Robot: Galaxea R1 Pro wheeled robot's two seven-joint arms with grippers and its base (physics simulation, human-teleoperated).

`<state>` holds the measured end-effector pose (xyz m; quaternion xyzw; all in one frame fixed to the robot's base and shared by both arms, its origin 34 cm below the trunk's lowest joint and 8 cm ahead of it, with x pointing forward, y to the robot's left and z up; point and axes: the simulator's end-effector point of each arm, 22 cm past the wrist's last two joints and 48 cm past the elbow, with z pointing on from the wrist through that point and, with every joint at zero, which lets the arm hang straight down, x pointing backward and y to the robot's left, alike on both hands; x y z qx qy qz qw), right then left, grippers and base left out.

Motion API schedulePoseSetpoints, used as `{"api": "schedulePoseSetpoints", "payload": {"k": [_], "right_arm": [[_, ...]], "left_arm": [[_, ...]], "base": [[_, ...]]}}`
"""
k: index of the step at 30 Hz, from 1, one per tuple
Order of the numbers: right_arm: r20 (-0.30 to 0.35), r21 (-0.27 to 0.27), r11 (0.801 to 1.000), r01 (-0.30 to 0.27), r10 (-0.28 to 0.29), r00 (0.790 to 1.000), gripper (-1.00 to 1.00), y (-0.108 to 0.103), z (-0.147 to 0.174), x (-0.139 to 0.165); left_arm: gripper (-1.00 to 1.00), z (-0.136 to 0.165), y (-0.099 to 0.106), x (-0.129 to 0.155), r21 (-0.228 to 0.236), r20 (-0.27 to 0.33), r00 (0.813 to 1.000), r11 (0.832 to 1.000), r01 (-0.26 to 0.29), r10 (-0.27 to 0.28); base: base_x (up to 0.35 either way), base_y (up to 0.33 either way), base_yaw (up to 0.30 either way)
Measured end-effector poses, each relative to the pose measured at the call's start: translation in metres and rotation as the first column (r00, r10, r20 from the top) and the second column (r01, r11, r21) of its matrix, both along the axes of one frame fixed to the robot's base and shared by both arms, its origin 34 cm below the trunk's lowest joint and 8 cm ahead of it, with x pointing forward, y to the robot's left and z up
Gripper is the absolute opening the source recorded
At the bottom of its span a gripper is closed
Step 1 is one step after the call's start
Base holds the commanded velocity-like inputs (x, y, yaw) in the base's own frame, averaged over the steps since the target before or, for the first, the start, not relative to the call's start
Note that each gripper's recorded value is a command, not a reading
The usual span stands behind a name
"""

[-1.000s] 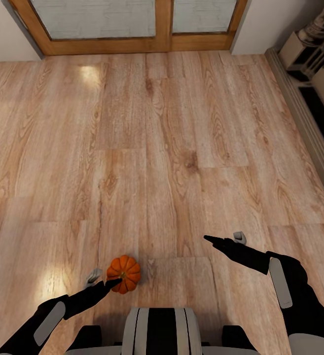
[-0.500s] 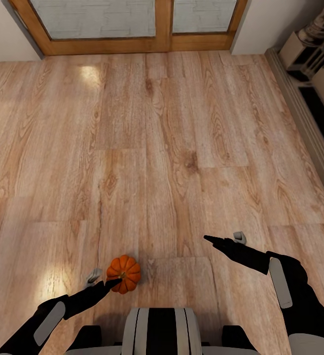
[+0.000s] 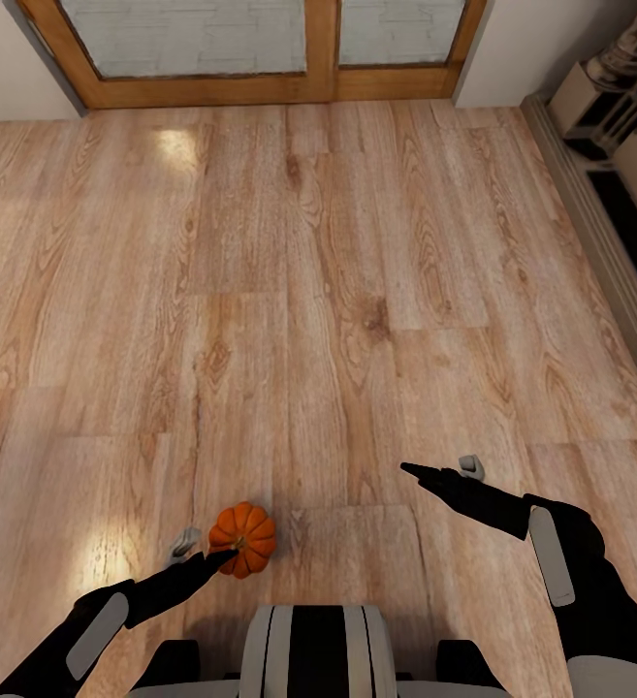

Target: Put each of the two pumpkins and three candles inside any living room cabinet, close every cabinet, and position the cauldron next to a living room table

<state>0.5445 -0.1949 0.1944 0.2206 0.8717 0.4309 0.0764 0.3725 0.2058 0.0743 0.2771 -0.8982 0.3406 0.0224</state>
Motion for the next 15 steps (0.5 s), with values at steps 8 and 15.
{"api": "schedulePoseSetpoints", "payload": {"k": [8, 15], "right_arm": [[0.0, 0.0, 1.0, 0.0, 0.0, 1.0, 1.0, 0.0, 0.0001, 0.0], [0.001, 0.0, 1.0, 0.0, 0.0, 1.0, 1.0, 0.0, 0.0001, 0.0002]], "left_arm": [[-1.0, 0.0001, 0.0007, 0.0002, 0.0, 0.001, 1.0, 1.0, 0.0, 0.0], [-1.0, 0.0001, 0.0008, 0.0002, 0.001, 0.001, 1.0, 1.0, 0.001, -0.001]], "base": [[0.0, 0.0, 0.0], [0.0, 0.0, 0.0]]}}
